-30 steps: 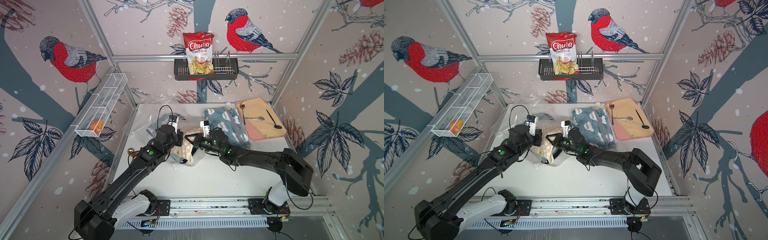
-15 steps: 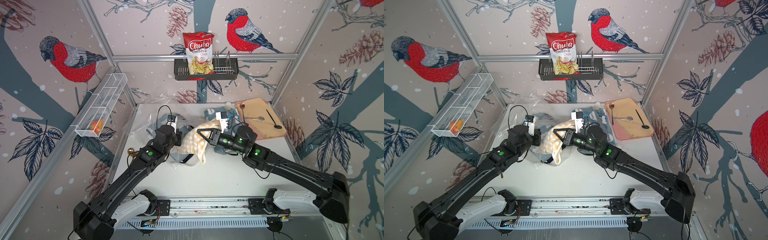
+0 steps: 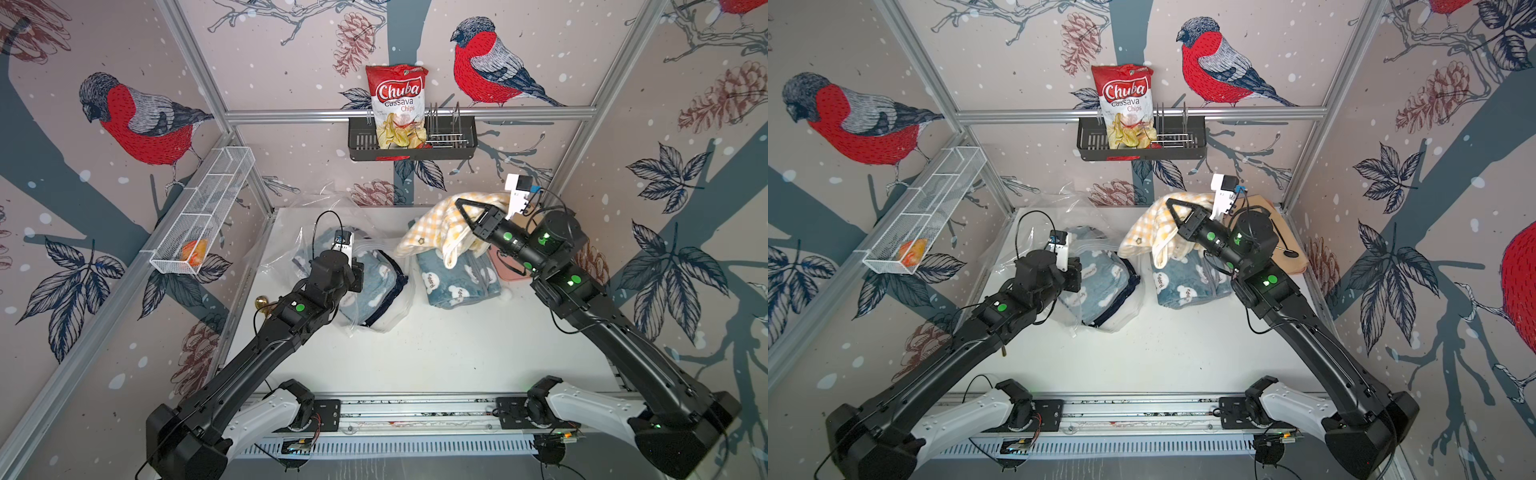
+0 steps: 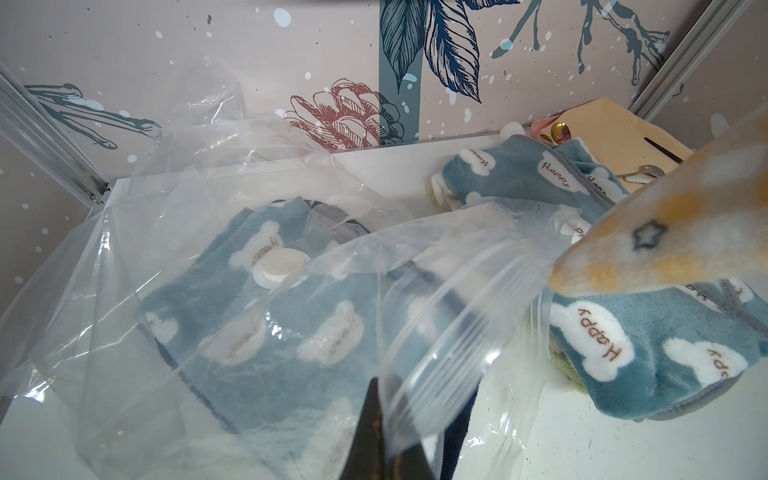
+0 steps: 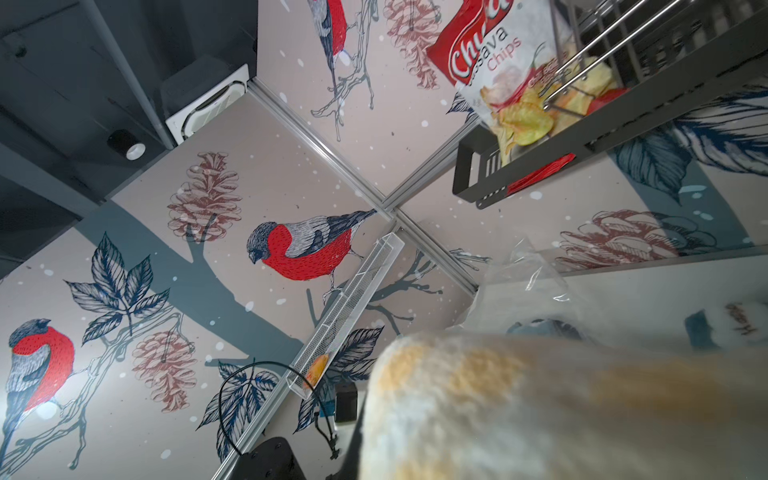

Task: Take the blanket out of the vacuum bag
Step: Take out the blanket from the vacuum bag, then place the blanket at the center of the board.

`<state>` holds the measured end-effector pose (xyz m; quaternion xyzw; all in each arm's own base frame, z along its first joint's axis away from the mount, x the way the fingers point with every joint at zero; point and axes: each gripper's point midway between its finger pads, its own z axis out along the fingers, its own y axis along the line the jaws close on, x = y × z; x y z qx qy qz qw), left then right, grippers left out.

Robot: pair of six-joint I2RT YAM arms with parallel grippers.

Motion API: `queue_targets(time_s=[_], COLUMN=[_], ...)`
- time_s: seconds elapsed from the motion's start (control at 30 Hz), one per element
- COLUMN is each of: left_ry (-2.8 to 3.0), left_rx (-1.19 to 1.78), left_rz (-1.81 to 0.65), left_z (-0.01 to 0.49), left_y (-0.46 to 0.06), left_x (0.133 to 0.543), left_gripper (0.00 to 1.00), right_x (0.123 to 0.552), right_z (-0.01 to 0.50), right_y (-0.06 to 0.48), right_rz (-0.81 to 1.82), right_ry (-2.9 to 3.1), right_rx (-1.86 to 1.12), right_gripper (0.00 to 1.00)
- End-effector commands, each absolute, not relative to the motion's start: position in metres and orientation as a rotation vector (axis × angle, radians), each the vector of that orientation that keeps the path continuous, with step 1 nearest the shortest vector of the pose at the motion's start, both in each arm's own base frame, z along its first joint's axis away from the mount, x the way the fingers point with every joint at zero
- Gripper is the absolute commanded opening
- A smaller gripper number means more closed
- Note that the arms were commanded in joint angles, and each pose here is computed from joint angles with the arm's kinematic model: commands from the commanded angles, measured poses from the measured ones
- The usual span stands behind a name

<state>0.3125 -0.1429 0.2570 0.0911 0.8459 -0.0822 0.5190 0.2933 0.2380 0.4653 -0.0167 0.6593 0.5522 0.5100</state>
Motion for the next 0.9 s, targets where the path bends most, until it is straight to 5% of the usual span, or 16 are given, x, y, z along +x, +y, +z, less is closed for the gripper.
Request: queue_targets(time_s=[0.0, 0.47, 0.67, 0.87], left_ry=[2.008, 2.015, 2.021, 2.027], left_rx=[0.202, 0.215, 0.219, 0.219], left_rz=[-0.176, -0.192, -0.19, -0.192], left_z=[0.262, 0.26, 0.258, 0.256], left_y=[-0.139, -0.142, -0.143, -0.143], left_x=[0.314, 0.315, 0.316, 0.317], left_gripper=[0.0, 0.0, 0.0, 0.0], right_x=[0.291, 0.308, 0.356, 0.408], right_z=[0.464, 0.409, 0.396, 0.44], right_y=[0.23, 0.174, 0.184, 0.19], right_rz=[1.382, 1.311, 1.275, 1.179], right_ry=[1.594, 1.693, 1.738, 1.657], right_rx=[-0.08, 0.037, 0.042, 0.0], right_gripper=[0.0, 0.0, 0.0, 0.0])
